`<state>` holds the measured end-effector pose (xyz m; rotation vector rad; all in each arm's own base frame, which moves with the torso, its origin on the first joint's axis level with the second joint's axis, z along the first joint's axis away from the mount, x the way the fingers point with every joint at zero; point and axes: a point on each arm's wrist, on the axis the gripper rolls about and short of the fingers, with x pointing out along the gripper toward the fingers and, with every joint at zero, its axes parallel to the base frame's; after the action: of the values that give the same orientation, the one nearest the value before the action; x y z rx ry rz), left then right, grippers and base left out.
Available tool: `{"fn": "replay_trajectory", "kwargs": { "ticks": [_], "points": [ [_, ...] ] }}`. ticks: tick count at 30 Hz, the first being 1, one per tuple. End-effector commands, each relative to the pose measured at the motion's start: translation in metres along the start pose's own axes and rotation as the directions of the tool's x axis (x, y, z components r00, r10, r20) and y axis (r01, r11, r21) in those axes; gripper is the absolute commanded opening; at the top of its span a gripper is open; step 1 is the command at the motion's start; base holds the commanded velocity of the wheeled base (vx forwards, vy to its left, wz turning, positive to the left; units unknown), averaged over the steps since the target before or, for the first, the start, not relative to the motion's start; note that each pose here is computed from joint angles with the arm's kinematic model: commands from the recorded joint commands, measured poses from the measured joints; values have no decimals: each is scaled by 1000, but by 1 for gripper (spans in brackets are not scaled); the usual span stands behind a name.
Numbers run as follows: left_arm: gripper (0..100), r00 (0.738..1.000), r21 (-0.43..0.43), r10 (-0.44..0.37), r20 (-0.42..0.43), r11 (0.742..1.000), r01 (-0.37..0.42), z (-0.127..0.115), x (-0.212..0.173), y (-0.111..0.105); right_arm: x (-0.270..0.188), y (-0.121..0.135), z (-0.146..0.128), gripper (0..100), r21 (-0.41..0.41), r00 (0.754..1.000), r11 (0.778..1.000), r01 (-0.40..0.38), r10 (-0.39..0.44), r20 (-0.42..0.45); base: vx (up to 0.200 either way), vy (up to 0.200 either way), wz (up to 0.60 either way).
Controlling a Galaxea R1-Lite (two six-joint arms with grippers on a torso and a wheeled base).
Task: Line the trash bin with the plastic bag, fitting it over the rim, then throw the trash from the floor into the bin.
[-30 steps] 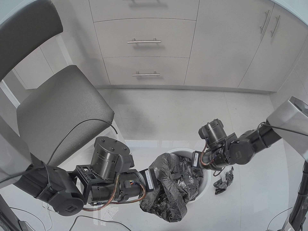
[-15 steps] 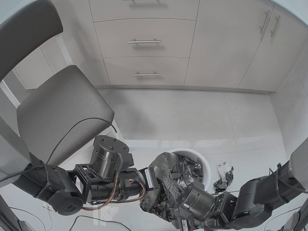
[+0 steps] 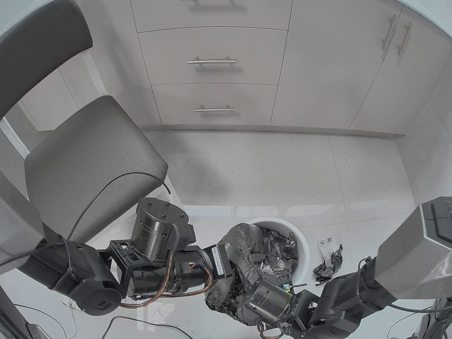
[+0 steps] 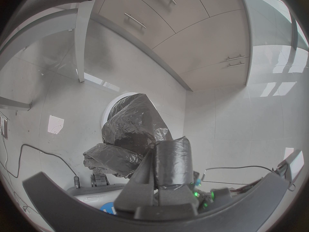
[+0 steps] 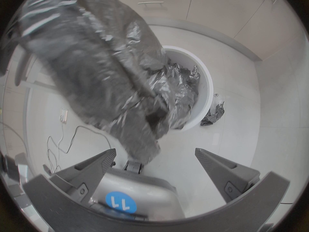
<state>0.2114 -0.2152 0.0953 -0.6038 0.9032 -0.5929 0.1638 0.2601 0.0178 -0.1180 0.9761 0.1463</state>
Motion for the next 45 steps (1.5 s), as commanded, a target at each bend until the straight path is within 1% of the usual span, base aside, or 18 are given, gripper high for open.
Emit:
{"fn": "replay_trajectory", "kwargs": {
  "ticks": [1,3,5,7,10,14,16,17,19,21,22,23,27,29,33,38,42,45],
  "points": [
    [0,1000,-1,-1,2,1000,1,0,0,0,30,-1,10,100,19,998,998,67,-67,4,0,0,0],
    [0,1000,0,-2,3,1000,2,1,-1,0,31,2,17,100,28,998,998,59,-60,24,0,0,0],
    [0,1000,0,-2,3,1000,2,1,-1,0,32,4,20,100,23,997,998,61,-62,37,0,0,0],
    [0,1000,0,-4,4,1000,4,1,-1,-1,31,9,30,100,18,995,998,59,-60,78,0,0,0],
    [0,1000,0,-1,4,1000,1,1,-1,0,28,15,38,100,13,994,999,40,-41,103,0,0,0],
    [0,1000,0,-1,4,1000,1,1,-1,0,24,22,40,100,-12,993,1000,23,-21,120,0,0,0],
    [0,1000,0,-3,5,1000,3,1,-1,-1,24,28,34,100,-41,992,999,25,-20,122,0,0,0],
    [0,1000,0,-3,5,1000,3,1,-1,-1,27,29,30,100,-50,992,998,40,-34,121,0,0,0],
    [0,1000,0,-4,6,1000,4,1,-1,-1,35,28,25,100,-61,987,993,98,-89,133,0,0,0],
    [0,1000,0,-5,7,1000,5,1,-2,-1,42,24,19,100,-68,975,983,173,-161,155,0,0,0],
    [0,1000,0,-5,7,1000,5,1,-2,-1,42,24,19,100,-68,975,983,173,-161,155,0,0,0],
    [0,1000,1,-7,11,1000,7,1,-2,-1,44,19,15,100,-75,968,975,209,-195,158,0,0,0],
    [0,1000,2,-12,15,1000,12,1,-1,-2,44,13,11,100,-88,964,969,232,-217,155,0,0,0],
    [0,1000,3,-16,17,1000,16,1,-1,-2,45,11,12,100,-83,952,960,266,-249,176,0,0,0],
    [0,1000,4,-19,19,1000,19,2,-2,-3,43,8,10,100,-94,939,948,303,-281,197,0,0,0],
    [0,1000,4,-17,18,1000,17,2,-1,-2,37,4,9,100,-104,934,943,318,-292,207,0,0,0],
    [0,1000,21,-10,16,1000,9,1,1,-1,27,-9,5,100,-106,926,934,340,-313,211,0,0,0],
    [0,999,27,-24,24,999,24,2,2,-2,18,-17,5,100,-100,924,934,344,-318,211,0,0,0]
  ]
}}
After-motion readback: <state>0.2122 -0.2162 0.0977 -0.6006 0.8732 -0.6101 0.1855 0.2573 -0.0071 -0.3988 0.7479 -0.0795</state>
